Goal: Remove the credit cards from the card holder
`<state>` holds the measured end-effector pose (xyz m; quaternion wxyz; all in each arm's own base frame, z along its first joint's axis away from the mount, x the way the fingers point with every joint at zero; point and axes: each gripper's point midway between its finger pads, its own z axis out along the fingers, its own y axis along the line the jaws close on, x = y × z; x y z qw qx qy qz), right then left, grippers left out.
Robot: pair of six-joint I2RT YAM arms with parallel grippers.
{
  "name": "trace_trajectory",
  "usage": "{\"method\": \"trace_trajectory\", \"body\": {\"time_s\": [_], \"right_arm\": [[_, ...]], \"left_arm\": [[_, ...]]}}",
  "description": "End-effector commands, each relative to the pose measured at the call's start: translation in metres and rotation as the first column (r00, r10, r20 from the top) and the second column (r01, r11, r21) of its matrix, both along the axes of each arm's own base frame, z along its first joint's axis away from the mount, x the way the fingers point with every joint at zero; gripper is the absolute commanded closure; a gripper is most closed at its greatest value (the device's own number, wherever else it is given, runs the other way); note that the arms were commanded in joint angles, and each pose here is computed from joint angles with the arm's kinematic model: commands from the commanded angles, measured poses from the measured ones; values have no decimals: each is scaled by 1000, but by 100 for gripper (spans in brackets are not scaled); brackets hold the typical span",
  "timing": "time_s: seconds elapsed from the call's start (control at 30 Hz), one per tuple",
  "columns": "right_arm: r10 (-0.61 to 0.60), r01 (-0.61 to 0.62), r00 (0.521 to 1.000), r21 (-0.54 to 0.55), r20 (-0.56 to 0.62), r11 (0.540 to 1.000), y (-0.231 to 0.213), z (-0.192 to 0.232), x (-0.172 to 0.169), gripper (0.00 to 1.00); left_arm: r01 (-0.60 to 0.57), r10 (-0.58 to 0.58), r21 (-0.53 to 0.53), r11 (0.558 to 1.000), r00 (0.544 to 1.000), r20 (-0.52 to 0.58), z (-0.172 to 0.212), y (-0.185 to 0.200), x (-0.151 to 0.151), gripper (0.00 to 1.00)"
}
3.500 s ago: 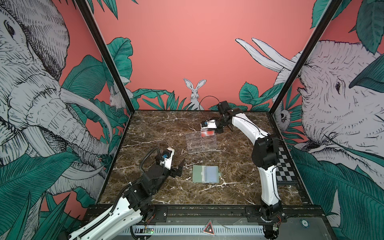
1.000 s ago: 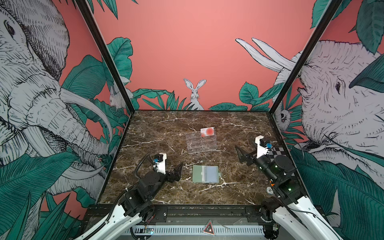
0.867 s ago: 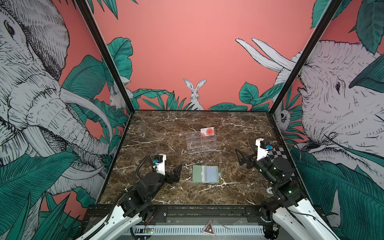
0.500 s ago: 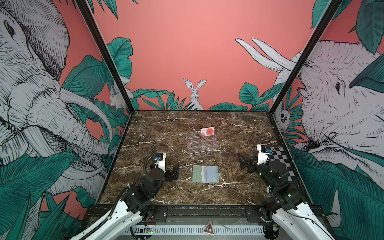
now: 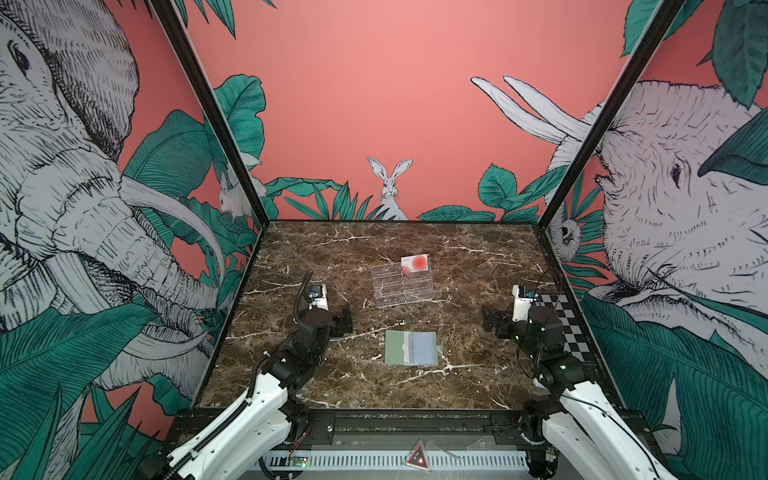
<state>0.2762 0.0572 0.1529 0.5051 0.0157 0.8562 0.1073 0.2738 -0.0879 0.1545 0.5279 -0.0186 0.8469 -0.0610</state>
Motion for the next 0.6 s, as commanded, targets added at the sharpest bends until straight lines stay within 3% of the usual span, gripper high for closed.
{"method": "trace_trajectory", "body": {"time_s": [0.0,0.17,0.27,0.57], "right_arm": [[-30,31,996,-12,83,999,-10,13,18,2],[-90,94,992,-47,83,994,-30,3,39,2],[-111,116,991,-62,72,991,-39,-6,48,2],[-142,166,978,-161,154,973,-62,-1,50,2]], "left_arm": [[-54,52,24,998,993,104,18,15,10,1],[-219,190,92,971,950,249,39,59,8,1],[-339,281,160,927,911,301,45,84,2,1],[-381,306,213,900,899,313,22,114,23,1]]}}
